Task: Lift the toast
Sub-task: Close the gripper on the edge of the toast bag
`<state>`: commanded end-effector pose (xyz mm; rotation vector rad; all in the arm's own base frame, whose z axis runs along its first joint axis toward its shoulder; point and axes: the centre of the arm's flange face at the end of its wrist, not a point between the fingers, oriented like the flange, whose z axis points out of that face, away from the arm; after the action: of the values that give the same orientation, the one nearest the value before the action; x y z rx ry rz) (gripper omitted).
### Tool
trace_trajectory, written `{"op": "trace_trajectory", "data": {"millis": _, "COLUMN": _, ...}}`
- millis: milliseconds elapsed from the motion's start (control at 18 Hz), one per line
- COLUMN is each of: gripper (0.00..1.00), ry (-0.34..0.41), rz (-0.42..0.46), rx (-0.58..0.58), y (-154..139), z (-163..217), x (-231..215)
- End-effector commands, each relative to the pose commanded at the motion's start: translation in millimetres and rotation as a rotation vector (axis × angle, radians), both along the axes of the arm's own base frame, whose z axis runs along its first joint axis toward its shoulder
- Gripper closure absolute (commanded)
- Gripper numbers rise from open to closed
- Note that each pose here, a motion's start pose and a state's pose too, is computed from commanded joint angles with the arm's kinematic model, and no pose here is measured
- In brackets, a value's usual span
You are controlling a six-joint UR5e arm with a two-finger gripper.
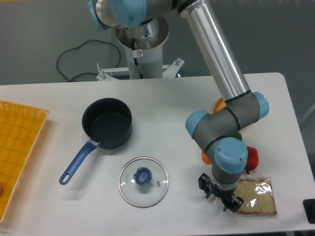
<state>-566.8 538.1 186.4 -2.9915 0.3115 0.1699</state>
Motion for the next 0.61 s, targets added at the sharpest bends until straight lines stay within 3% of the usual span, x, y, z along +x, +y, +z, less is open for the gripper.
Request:
{"op": "trace_trajectory", "data": {"millis": 111, "gripper": 0.43, "ry": 0.001, "rz": -0.002, "rx": 0.001, "y": 0.9, "z": 0.2, "x": 0.7}}
{"op": "trace_trajectory", "data": {"millis": 611, "gripper": 0.87, "ry": 0.002, "rz": -0.006, "rx": 0.003, "y": 3.6, "z": 1.4, "x": 3.3}}
